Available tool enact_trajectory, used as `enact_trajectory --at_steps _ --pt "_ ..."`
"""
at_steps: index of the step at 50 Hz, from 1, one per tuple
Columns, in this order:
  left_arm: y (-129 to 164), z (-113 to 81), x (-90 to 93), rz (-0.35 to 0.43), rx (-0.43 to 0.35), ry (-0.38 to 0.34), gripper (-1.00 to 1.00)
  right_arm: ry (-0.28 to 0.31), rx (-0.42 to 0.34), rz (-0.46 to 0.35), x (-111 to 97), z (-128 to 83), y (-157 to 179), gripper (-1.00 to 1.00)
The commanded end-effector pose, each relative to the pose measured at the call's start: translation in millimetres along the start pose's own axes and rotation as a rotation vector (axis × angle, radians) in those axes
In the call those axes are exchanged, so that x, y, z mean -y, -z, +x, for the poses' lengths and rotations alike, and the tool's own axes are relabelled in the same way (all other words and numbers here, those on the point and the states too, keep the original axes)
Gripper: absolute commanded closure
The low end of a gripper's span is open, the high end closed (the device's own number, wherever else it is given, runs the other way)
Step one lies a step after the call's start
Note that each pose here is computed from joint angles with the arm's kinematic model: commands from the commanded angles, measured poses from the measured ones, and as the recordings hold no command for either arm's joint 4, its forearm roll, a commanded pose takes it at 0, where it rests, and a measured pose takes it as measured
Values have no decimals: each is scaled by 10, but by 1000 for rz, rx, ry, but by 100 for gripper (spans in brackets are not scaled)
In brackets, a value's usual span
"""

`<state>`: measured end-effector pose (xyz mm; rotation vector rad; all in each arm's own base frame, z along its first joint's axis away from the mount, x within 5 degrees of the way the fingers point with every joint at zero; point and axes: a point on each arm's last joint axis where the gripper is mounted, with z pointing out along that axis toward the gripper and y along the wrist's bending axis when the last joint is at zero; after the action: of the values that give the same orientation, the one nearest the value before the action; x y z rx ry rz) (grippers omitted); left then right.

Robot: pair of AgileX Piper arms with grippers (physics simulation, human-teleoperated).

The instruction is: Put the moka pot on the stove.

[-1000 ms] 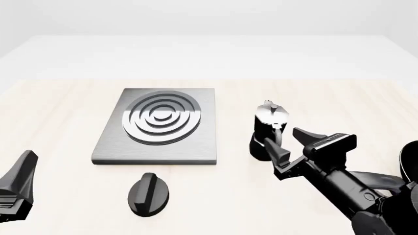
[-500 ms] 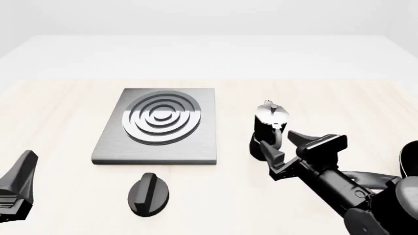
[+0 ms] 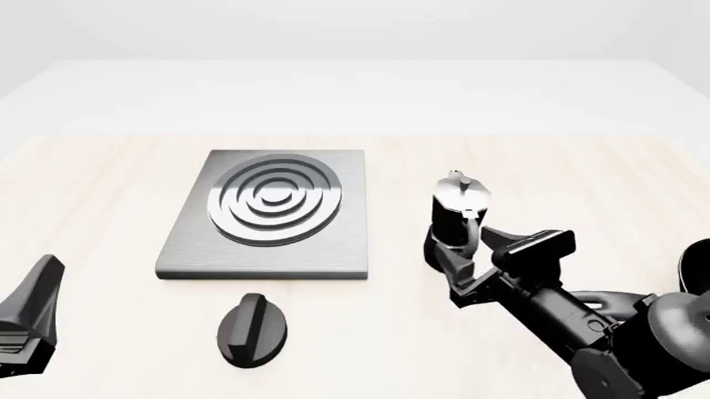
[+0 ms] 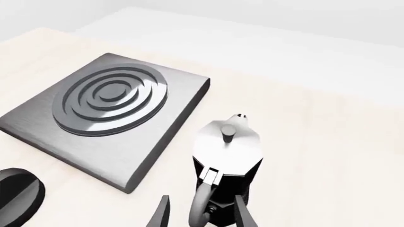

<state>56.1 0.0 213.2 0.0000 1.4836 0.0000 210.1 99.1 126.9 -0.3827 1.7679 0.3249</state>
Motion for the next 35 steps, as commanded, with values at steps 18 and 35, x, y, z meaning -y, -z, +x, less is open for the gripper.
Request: enact_trajectory --at_steps 18,35 --pt "0 0 0 0 0 0 -100 22 34 -12 -29 -93 81 100" --pt "0 0 0 0 0 0 -100 107 105 -10 -35 -348 224 100"
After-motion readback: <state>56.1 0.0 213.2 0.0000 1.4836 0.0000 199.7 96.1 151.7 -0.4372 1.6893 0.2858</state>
